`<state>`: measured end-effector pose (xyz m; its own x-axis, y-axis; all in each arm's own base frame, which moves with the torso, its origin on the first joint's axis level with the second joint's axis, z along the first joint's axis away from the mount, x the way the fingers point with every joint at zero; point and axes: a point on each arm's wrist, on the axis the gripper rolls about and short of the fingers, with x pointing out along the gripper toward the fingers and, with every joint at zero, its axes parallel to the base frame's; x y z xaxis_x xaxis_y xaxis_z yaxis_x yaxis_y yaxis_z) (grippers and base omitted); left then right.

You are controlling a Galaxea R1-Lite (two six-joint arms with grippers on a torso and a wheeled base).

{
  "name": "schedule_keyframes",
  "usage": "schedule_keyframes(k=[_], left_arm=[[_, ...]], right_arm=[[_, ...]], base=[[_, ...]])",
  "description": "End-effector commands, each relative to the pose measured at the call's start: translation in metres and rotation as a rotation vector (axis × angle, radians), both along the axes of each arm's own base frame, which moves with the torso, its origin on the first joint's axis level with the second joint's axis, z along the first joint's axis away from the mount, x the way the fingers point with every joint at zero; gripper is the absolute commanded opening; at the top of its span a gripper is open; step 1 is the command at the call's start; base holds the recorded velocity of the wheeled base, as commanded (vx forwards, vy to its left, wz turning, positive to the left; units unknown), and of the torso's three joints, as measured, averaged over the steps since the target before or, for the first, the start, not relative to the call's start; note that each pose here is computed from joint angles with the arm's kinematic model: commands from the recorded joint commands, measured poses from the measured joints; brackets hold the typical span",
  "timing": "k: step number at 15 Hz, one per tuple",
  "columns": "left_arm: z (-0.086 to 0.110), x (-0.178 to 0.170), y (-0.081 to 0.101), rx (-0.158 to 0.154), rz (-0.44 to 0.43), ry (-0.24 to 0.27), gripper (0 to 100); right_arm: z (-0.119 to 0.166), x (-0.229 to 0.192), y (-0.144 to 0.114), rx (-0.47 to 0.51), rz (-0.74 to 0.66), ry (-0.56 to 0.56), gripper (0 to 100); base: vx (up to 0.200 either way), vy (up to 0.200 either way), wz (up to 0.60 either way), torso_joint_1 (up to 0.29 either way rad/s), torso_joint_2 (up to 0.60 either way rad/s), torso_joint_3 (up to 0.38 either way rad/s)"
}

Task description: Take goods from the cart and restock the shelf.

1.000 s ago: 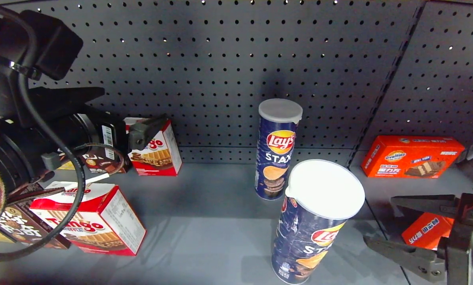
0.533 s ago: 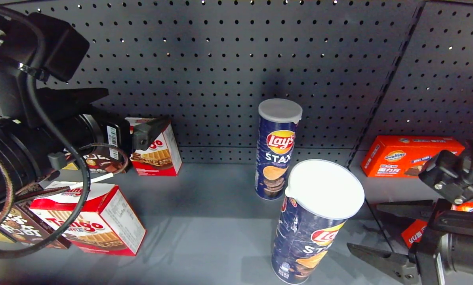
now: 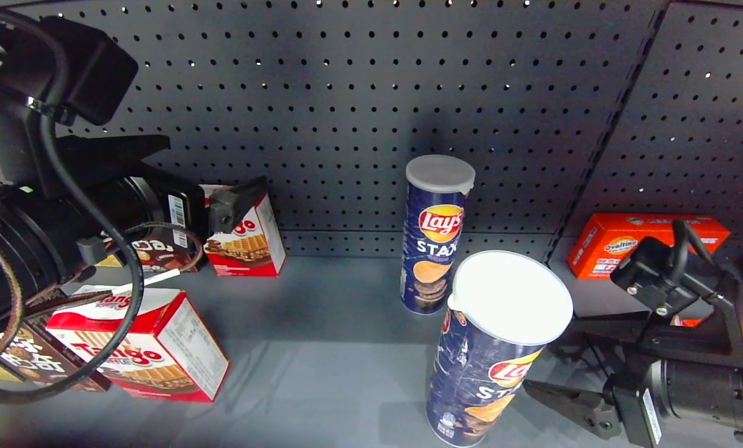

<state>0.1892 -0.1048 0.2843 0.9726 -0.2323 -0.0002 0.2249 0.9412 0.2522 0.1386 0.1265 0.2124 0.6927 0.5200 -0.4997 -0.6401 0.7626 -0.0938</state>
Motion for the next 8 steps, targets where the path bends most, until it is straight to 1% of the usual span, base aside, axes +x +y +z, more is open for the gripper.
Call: schedule_keyframes(k=[1, 8], left_arm=[[-0.0015, 0.0007, -0.0004, 0.003, 0.001, 0.005, 100], [-0.0024, 0.0007, -0.0004, 0.004, 0.001, 0.008, 100]], right_arm=[[-0.0026, 0.0006, 0.0044, -0.01, 0.014, 0.01, 100], [-0.0059, -0.0014, 0.0132, -0.032, 0.06, 0.016, 100]], base=[[0.0, 0.0, 0.0, 0.0, 0.0, 0.0], [0.0, 0.0, 0.0, 0.0, 0.0, 0.0]])
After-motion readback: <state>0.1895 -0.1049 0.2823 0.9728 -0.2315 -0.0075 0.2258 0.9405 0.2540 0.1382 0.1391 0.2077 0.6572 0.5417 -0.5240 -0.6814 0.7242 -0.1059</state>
